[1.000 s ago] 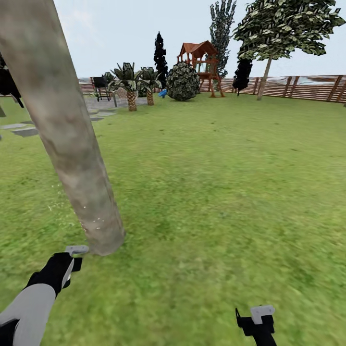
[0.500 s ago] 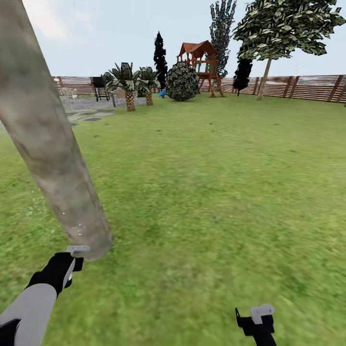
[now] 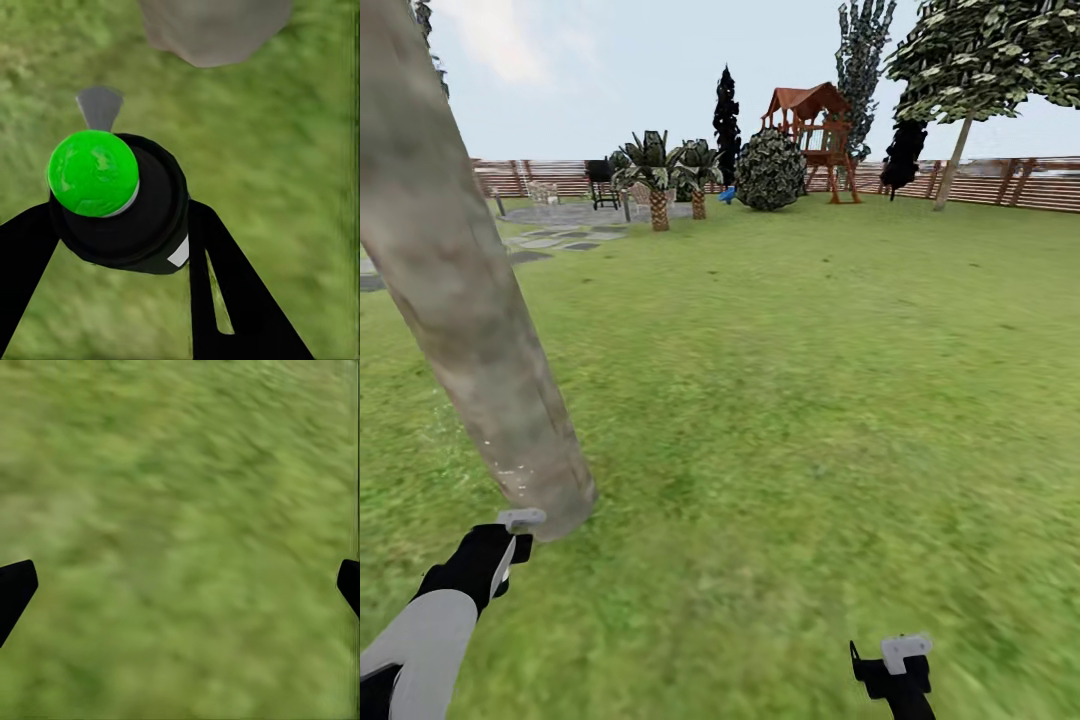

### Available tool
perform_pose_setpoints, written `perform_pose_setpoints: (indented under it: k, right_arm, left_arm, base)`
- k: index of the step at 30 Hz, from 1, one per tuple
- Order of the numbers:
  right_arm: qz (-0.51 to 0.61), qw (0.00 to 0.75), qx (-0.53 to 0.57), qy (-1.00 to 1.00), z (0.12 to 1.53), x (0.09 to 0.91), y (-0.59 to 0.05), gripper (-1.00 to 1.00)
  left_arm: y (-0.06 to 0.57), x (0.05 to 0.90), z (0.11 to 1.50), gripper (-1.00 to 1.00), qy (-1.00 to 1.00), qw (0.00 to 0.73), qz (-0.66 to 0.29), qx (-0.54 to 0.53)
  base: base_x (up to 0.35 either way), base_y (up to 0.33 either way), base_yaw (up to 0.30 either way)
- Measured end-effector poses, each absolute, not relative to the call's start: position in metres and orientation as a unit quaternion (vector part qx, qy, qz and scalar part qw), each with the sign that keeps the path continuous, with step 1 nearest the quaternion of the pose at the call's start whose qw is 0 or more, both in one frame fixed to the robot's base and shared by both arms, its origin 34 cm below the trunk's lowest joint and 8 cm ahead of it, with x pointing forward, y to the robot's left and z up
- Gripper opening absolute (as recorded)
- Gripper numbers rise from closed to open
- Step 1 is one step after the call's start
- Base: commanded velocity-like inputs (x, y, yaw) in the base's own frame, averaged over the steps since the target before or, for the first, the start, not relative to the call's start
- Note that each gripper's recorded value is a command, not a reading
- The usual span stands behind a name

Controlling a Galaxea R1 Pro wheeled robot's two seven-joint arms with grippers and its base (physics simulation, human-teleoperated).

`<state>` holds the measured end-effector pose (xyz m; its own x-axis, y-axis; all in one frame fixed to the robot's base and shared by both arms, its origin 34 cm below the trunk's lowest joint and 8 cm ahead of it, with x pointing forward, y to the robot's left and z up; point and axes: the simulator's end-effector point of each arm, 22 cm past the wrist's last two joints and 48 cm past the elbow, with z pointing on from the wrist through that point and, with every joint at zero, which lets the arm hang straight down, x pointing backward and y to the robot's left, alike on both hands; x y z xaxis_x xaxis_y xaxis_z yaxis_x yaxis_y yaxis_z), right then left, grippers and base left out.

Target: In the garden, pick up the pesticide atomizer on the floor and spray pesticide onto both trees until each tree trunk is fully covered.

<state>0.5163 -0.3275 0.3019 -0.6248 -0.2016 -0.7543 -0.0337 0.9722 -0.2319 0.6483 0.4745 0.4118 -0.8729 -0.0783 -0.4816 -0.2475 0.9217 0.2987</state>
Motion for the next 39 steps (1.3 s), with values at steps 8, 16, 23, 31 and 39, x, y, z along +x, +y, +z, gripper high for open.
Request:
perform_pose_setpoints:
  k: [8, 16, 23, 31, 39]
  right_arm:
    - [-0.098, 0.428, -0.066, 0.896, 0.302, 0.516, -0.327, 1.0]
    - [-0.098, 0.428, -0.066, 0.896, 0.302, 0.516, -0.327, 1.0]
    - [-0.099, 0.428, -0.065, 0.896, 0.302, 0.516, -0.329, 1.0]
    - [-0.099, 0.428, -0.065, 0.896, 0.302, 0.516, -0.328, 1.0]
    - [-0.1, 0.428, -0.065, 0.896, 0.302, 0.516, -0.329, 1.0]
  left_arm:
    - [0.475, 0.648, 0.412, -1.0, 0.951, 0.237, 0.178, -0.086]
    - [0.475, 0.649, 0.412, -1.0, 0.951, 0.238, 0.179, -0.086]
    - [0.474, 0.652, 0.415, -1.0, 0.95, 0.241, 0.178, -0.087]
    - [0.467, 0.675, 0.433, -1.0, 0.948, 0.255, 0.171, -0.086]
    - [0.451, 0.744, 0.506, -1.0, 0.946, 0.283, 0.131, -0.092]
  base:
    - [0.076, -0.26, 0.015]
    - [0.007, -0.274, 0.255]
    - [0.12, -0.252, 0.278]
    - [0.066, -0.057, 0.156]
    - [0.0, 0.0, 0.0]
